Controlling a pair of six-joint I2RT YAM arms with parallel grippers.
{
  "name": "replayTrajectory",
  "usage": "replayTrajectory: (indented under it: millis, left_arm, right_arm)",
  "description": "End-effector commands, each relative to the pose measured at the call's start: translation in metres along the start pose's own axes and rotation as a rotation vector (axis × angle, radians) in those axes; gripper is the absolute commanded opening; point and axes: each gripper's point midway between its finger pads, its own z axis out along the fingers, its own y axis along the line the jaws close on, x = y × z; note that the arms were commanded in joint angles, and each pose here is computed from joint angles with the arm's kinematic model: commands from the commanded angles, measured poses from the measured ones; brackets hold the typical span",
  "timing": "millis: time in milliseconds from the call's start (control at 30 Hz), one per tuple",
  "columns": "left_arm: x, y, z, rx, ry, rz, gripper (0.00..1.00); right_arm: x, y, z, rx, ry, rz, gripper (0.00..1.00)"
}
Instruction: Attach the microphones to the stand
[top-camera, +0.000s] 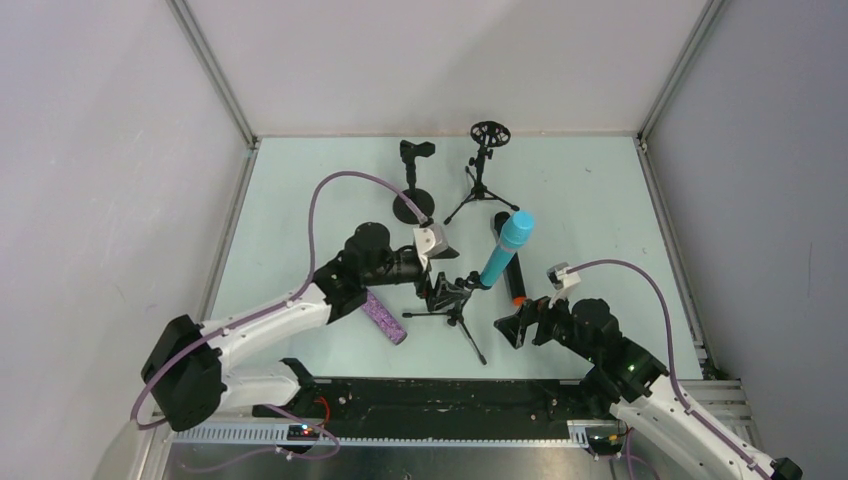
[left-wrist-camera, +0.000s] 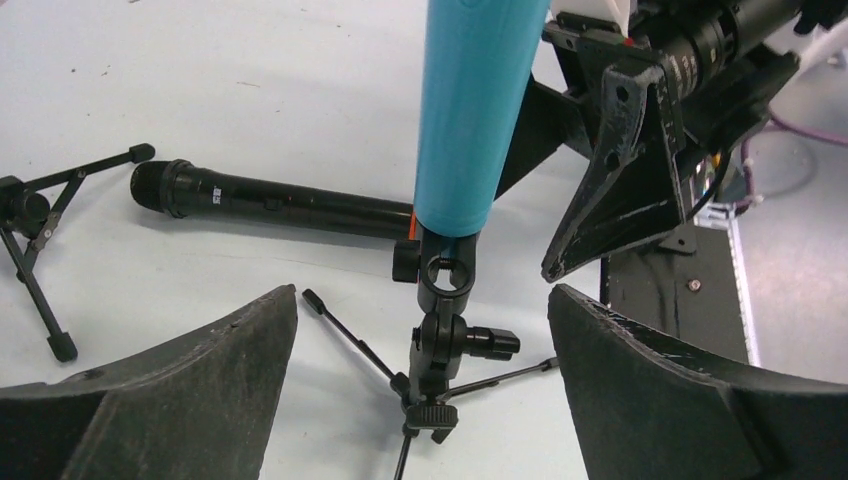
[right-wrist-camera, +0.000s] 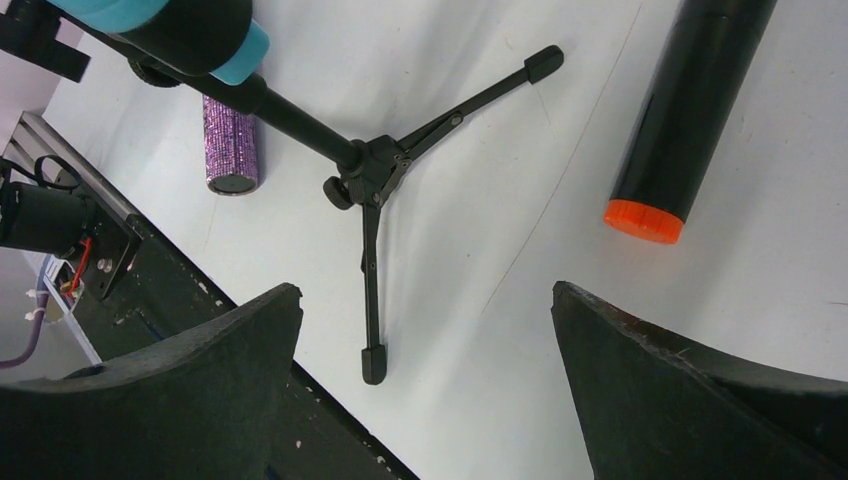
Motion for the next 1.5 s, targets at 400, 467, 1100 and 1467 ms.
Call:
replayTrajectory:
  millis: [400,467,1100,1467]
  left_arm:
    - [0.029,-0.010,0.021,0.117,0.060,0.113,0.77]
    - [0.029,-0.011,0.022,0.126,0.061,0.111,0.66]
    - [0.000,-0.018,0.015,0.135,-0.003,0.127,0.00]
    - [-0.041,-0.017,0.003,0.075,-0.094,0.163,0.00]
  right_arm:
    - [-0.007,-0.002,0.001,0.011,-0.034,0.003,1.00]
    - [-0.008,-0.002,0.002,0.015,-0.038,0.000,1.00]
    - [-0.029,0.004,0.008,-0.022,-0.123,-0.115,1.00]
    - [-0.054,0.023,0.004,-0.119,-0.274,-0.245,0.96]
